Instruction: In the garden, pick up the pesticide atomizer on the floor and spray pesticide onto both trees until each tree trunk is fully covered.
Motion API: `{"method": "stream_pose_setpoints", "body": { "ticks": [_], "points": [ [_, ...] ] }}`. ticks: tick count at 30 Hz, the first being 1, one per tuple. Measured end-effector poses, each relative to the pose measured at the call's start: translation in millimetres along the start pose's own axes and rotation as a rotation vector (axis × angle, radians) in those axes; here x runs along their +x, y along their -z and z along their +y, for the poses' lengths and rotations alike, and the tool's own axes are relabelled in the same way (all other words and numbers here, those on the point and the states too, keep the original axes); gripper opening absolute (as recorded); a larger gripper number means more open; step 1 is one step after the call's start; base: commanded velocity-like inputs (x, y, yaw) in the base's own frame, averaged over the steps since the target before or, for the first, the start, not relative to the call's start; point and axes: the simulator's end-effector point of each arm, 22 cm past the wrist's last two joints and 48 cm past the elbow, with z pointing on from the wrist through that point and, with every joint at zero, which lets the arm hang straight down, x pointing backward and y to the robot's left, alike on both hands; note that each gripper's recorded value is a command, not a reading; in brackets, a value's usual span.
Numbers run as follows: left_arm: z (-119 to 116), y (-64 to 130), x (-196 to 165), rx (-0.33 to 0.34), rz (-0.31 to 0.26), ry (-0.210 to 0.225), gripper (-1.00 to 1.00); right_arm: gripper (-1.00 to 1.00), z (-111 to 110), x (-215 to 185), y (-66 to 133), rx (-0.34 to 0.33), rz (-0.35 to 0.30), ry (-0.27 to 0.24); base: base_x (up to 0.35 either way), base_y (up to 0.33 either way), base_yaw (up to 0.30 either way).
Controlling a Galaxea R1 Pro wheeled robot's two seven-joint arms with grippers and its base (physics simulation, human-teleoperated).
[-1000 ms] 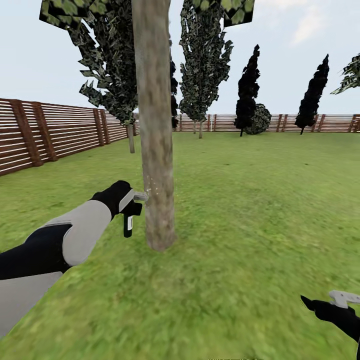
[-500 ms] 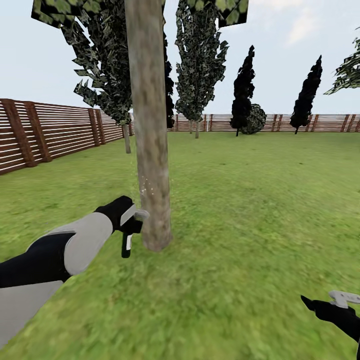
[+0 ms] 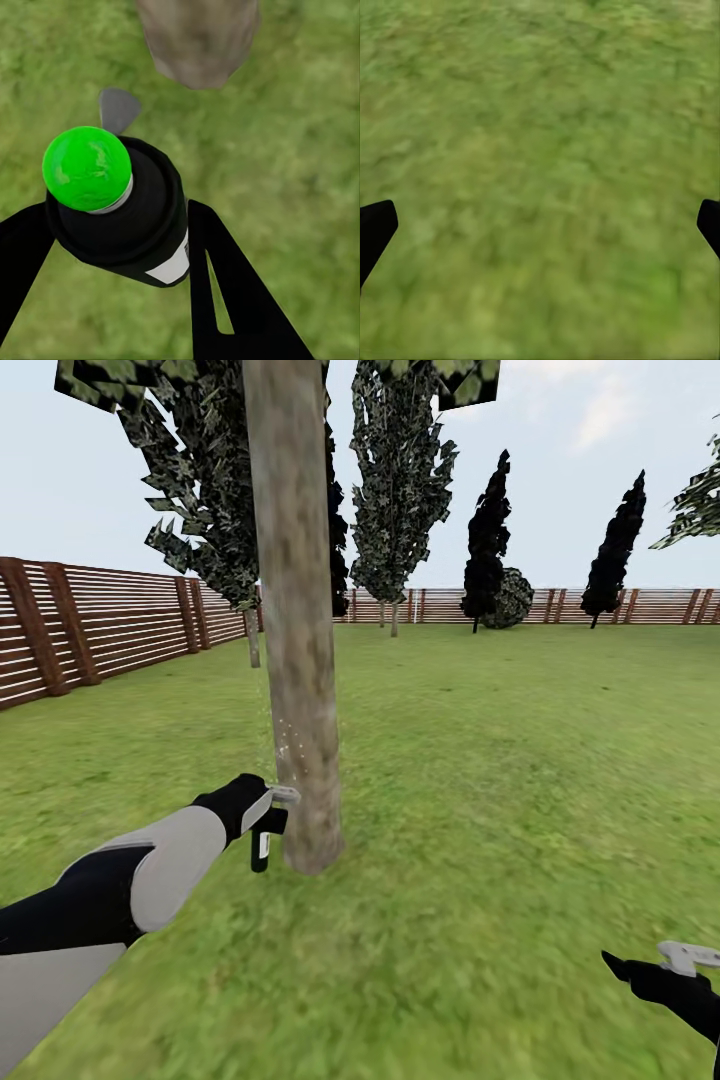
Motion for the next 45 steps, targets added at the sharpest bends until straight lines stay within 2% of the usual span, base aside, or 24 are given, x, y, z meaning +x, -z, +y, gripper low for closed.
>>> {"method": "stream_pose_setpoints", "body": {
  "ticks": [15,18,19,22,29,32,35,39,45],
  "points": [
    [4.0,1.3,0.9,-0.018,0.01,-0.002,-1.0,1.0,2.1,-0.1,-0.4,-0.005,0.001,0.001,0.132,0.0,-0.074],
    [14.4,15.2,-11.8,-0.036,0.027,0.009,-1.0,1.0,2.3,-0.2,-0.3,-0.006,0.001,0.001,0.001,0.0,-0.168],
    [21.7,26.3,-22.9,-0.048,0.028,0.021,-1.0,1.0,2.2,-0.4,-0.3,-0.005,0.0,0.001,0.0,0.0,-0.031],
    [32.0,42.5,-42.0,-0.063,0.006,0.04,-1.0,1.0,2.1,-0.2,-0.3,-0.005,0.001,0.001,0.0,0.0,-0.009],
    [36.1,50.8,-53.6,-0.067,-0.015,0.051,-1.0,1.0,2.0,-0.1,-0.4,-0.004,0.001,0.001,0.0,0.0,0.0],
    [37.6,56.0,-52.0,-0.069,0.011,0.053,-1.0,1.0,2.0,-0.1,-0.3,-0.004,0.001,0.001,0.0,0.0,0.0],
    [46.7,73.2,-72.0,-0.081,-0.03,0.072,-1.0,1.0,2.1,-0.1,-0.3,-0.005,0.001,0.001,0.0,0.0,0.0],
    [42.5,79.8,-80.8,-0.075,-0.047,0.072,-1.0,1.0,2.2,-0.1,-0.3,-0.005,0.001,0.001,0.0,0.0,0.0],
    [32.2,107.1,-116.9,-0.061,-0.107,0.065,-1.0,1.0,1.9,-0.3,-0.2,-0.005,0.001,0.001,0.0,0.0,0.0]
  ]
}}
